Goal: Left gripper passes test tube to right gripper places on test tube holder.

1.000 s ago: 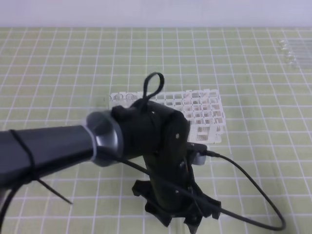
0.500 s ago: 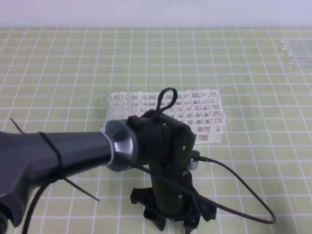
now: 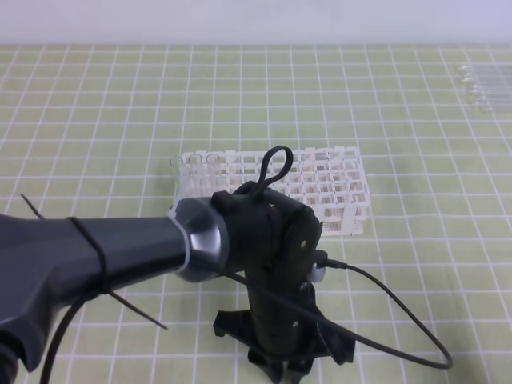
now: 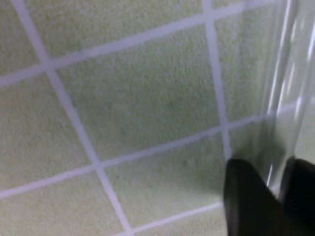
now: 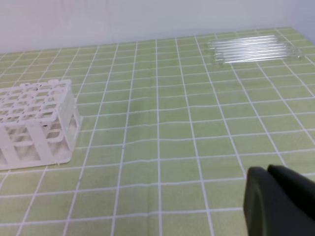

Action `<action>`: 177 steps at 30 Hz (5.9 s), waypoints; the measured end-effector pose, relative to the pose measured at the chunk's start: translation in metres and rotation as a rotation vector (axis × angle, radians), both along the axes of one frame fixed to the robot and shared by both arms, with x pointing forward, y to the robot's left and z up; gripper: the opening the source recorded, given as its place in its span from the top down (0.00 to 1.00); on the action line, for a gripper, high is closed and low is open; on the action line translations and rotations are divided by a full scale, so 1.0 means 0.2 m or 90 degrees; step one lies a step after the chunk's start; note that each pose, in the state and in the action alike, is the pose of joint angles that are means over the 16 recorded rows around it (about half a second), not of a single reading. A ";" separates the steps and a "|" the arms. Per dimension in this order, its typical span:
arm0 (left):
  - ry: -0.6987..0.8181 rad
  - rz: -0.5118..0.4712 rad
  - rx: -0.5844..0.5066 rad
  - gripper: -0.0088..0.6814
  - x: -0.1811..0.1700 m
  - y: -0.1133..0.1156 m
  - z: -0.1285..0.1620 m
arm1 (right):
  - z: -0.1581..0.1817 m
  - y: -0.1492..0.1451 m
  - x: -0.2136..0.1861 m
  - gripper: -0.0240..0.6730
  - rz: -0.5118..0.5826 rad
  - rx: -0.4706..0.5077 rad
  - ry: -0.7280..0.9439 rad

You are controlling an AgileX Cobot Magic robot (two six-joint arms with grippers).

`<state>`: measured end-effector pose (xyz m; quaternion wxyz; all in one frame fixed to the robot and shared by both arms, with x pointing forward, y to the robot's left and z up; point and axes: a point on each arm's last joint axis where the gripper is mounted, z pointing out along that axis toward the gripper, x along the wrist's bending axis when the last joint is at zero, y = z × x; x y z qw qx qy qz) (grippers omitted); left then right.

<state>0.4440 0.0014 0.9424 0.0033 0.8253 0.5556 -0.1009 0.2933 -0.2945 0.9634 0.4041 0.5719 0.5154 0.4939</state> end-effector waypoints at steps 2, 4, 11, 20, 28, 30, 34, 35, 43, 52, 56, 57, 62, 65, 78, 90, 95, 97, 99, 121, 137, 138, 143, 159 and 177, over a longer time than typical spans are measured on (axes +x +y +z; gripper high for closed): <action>0.001 -0.004 0.002 0.83 0.00 0.00 0.00 | 0.00 0.00 0.00 0.99 0.000 0.000 0.000; -0.001 -0.008 0.001 0.88 0.00 0.01 0.01 | 0.00 0.00 0.00 0.99 0.000 0.000 0.000; -0.053 -0.043 -0.012 0.95 -0.01 0.01 0.10 | 0.00 0.00 0.00 0.99 0.000 0.000 0.000; -0.279 -0.172 -0.064 0.95 -0.10 0.06 0.32 | 0.00 0.00 0.00 0.99 0.000 0.000 0.000; -0.498 -0.324 -0.199 0.93 -0.30 0.20 0.42 | 0.00 0.00 0.00 0.99 0.000 0.000 0.000; -0.534 -0.349 -0.244 0.93 -0.35 0.25 0.41 | 0.00 0.00 0.00 0.99 0.000 0.000 0.000; -0.577 -0.371 -0.317 0.92 -0.43 0.36 0.39 | 0.00 0.00 0.00 0.99 0.000 0.000 0.000; -0.583 -0.371 -0.331 0.92 -0.44 0.38 0.38 | 0.00 0.00 0.00 0.99 0.000 0.000 0.000; -0.615 -0.361 -0.386 0.93 -0.48 0.50 0.35 | 0.00 0.00 0.00 0.99 0.000 0.000 0.000; -0.645 -0.394 -0.409 0.92 -0.48 0.49 0.36 | 0.00 0.00 0.00 0.99 0.000 0.000 0.000; -0.658 -0.408 -0.428 0.91 -0.49 0.48 0.37 | 0.00 0.00 0.00 0.99 0.000 0.000 0.000; -0.660 -0.409 -0.433 0.90 -0.49 0.48 0.37 | 0.00 0.00 0.00 0.99 0.000 0.000 -0.001; -0.669 -0.412 -0.455 0.91 -0.49 0.47 0.39 | 0.01 0.00 0.00 0.99 0.000 0.030 -0.014; -0.672 -0.412 -0.462 0.91 -0.49 0.47 0.39 | 0.02 0.02 0.00 0.99 0.004 0.121 -0.026; -0.655 -0.412 -0.461 0.91 -0.48 0.44 0.35 | 0.12 0.00 0.01 0.99 -0.037 0.688 -0.117; -0.631 -0.420 -0.521 0.95 -0.48 0.35 0.27 | 0.16 0.07 -0.01 0.99 0.063 0.625 -0.079; -0.633 -0.428 -0.571 0.96 -0.48 0.30 0.25 | 0.23 0.14 -0.04 0.99 0.177 0.504 -0.077; -0.635 -0.434 -0.589 0.96 -0.49 0.29 0.25 | 0.27 0.16 -0.05 0.98 0.222 0.452 -0.084; -0.636 -0.441 -0.605 0.96 -0.49 0.28 0.24 | 0.31 0.19 -0.06 0.96 0.264 0.404 -0.092; -0.628 -0.483 -0.658 0.91 -0.51 0.24 0.22 | 0.50 0.32 -0.01 0.36 0.509 0.139 -0.082; -0.605 -0.517 -0.710 0.94 -0.57 0.11 0.21 | 0.49 0.33 -0.03 0.35 0.536 0.098 -0.096; -0.603 -0.521 -0.712 0.93 -0.58 0.10 0.21 | 0.49 0.33 -0.03 0.35 0.538 0.095 -0.096; -0.602 -0.528 -0.720 0.93 -0.59 0.07 0.21 | 0.49 0.33 -0.03 0.35 0.544 0.083 -0.095; -0.633 -0.487 -0.733 0.98 -0.56 0.05 0.24 | 0.47 0.33 -0.03 0.37 0.545 0.054 -0.083; -0.660 -0.471 -0.766 0.97 -0.56 0.05 0.27 | 0.47 0.33 -0.02 0.72 0.539 0.050 -0.085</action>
